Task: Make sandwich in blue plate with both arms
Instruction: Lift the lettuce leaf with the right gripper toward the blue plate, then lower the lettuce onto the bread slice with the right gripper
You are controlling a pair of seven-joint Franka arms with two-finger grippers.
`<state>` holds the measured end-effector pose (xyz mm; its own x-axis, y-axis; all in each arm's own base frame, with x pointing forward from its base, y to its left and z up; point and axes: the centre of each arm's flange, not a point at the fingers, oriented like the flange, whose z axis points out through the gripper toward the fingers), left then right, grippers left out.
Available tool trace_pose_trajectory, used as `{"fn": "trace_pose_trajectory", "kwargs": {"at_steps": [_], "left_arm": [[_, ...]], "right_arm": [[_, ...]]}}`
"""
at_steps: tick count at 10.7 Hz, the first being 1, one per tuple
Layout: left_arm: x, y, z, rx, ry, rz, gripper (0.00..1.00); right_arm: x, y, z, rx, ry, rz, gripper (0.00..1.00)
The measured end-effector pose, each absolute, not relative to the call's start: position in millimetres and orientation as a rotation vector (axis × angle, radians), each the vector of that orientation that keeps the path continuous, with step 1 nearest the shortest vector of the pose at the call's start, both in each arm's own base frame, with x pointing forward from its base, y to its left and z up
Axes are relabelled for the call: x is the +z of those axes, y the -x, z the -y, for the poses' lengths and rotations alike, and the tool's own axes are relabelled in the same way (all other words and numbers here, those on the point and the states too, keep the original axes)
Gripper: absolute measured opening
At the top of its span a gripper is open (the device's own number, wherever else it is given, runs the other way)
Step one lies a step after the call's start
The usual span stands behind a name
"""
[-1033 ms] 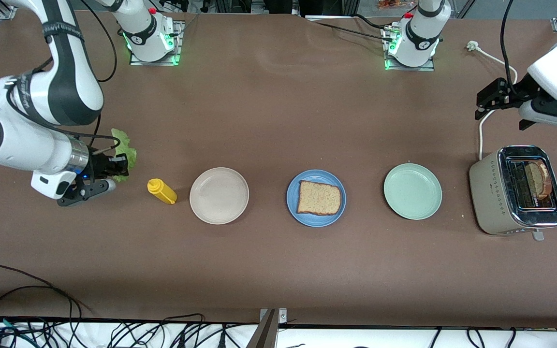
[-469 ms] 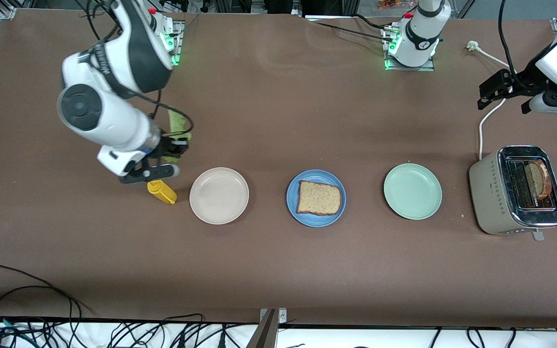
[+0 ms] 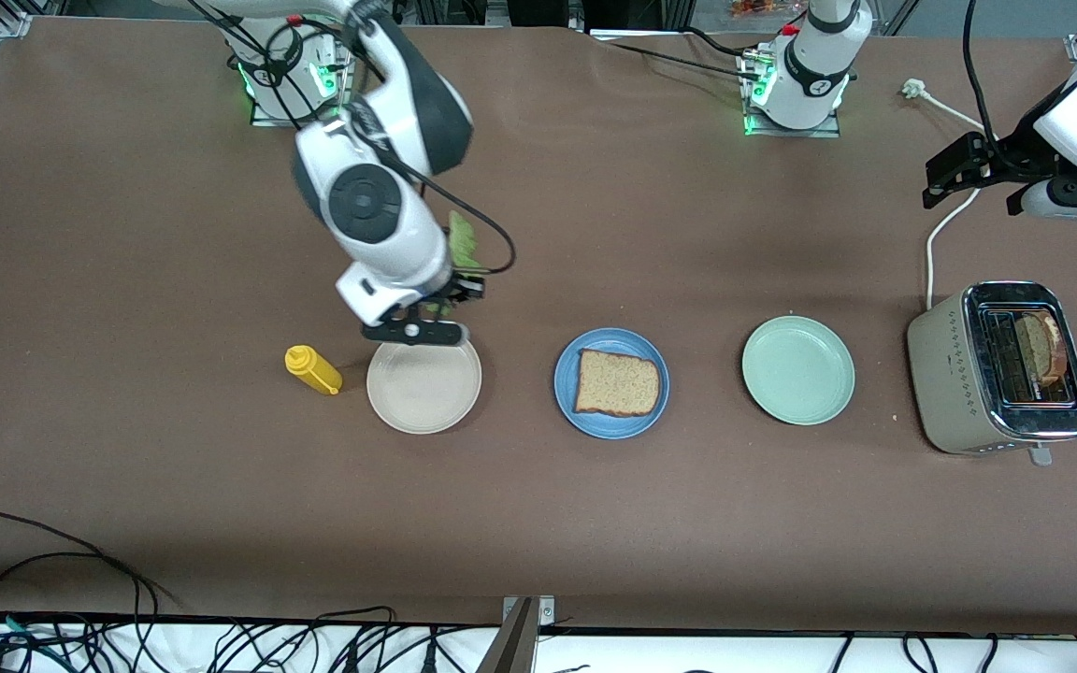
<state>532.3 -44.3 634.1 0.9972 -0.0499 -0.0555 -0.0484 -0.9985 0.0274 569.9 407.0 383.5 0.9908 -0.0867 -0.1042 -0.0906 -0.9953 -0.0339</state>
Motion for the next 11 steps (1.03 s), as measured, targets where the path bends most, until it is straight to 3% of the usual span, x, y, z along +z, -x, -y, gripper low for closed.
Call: {"fn": "trace_pose_trajectory", "kwargs": {"at_steps": [6, 11], "left_arm": [[633.5, -532.6, 41.8, -0.09, -3.113, 0.067, 1.0], [633.3, -532.7, 41.5, -0.091, -3.113, 0.065, 1.0]], "right_arm": [[333.0, -559.6, -518.4, 0.081, 2.925, -0.593, 0.06], [303.1, -590.2, -509.9, 0.149, 2.687, -1.022, 0.06]]}}
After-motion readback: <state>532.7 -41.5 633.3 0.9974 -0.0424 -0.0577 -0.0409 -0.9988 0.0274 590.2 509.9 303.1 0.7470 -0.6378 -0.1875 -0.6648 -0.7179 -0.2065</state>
